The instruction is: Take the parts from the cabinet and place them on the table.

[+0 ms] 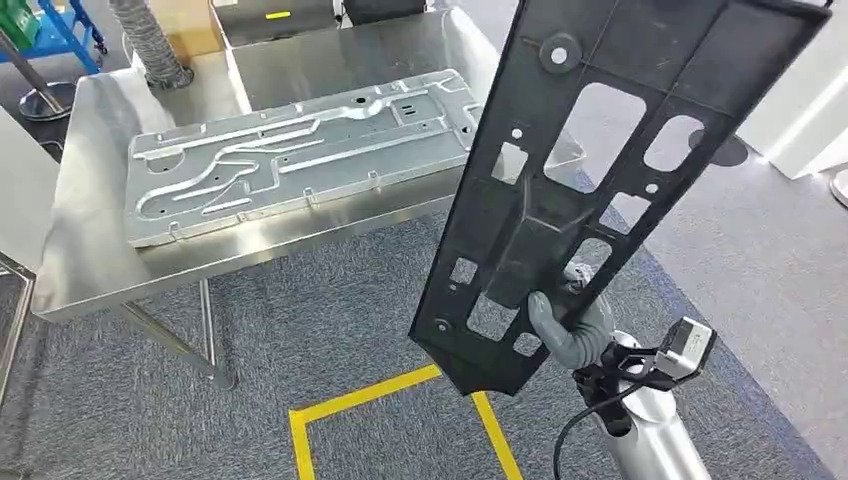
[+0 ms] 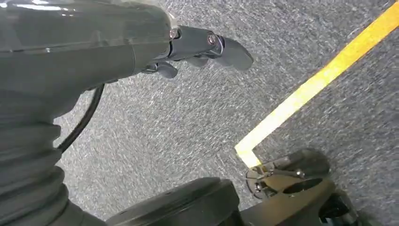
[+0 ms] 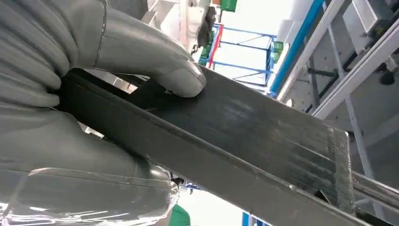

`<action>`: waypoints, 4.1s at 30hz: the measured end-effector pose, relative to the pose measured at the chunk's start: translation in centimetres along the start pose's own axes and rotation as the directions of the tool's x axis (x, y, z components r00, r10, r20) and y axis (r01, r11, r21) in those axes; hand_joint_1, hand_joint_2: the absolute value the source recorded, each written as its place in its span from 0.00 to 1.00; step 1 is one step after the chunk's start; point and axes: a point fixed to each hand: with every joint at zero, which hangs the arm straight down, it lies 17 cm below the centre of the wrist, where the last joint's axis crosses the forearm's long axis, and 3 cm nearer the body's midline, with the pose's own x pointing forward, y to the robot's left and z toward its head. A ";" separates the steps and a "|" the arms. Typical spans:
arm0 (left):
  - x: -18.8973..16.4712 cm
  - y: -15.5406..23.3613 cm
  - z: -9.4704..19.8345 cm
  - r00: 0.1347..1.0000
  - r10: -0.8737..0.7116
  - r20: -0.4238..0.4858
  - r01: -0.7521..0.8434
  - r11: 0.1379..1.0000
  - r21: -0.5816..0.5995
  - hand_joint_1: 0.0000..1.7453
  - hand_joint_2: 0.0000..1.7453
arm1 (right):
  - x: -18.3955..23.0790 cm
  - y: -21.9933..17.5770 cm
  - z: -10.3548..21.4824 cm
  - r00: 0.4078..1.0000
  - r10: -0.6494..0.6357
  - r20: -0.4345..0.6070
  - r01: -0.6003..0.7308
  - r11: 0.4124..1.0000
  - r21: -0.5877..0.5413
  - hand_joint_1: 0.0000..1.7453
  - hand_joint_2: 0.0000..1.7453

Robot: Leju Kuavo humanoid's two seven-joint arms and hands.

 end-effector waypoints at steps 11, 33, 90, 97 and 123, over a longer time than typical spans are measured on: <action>0.3 0.3 -0.1 1.000 0.002 0.005 -0.002 1.000 0.005 0.00 1.00 | -0.1 -0.2 0.1 1.000 0.000 -0.002 0.000 1.000 -0.002 1.00 1.00; -0.3 -0.4 0.1 1.000 0.000 -0.006 0.000 1.000 -0.006 0.00 1.00 | -0.1 -0.4 0.4 1.000 -0.010 0.006 0.010 1.000 -0.019 1.00 1.00; 2.5 -0.7 0.2 0.993 0.027 0.117 -0.020 0.998 -0.058 0.00 1.00 | -22.3 -15.4 -9.6 -0.037 0.995 0.095 -0.630 -0.097 0.770 0.00 0.00; 2.3 -0.8 0.3 0.993 0.034 0.111 -0.028 0.998 -0.053 0.00 1.00 | -22.8 -15.1 -8.8 0.016 0.998 0.053 -0.608 -0.032 0.793 0.00 0.00; 1.8 -0.1 0.1 0.994 0.040 0.098 -0.038 0.999 -0.024 0.00 0.00 | -24.2 -13.4 -7.5 0.071 0.997 -0.027 -0.633 0.066 0.771 0.00 0.00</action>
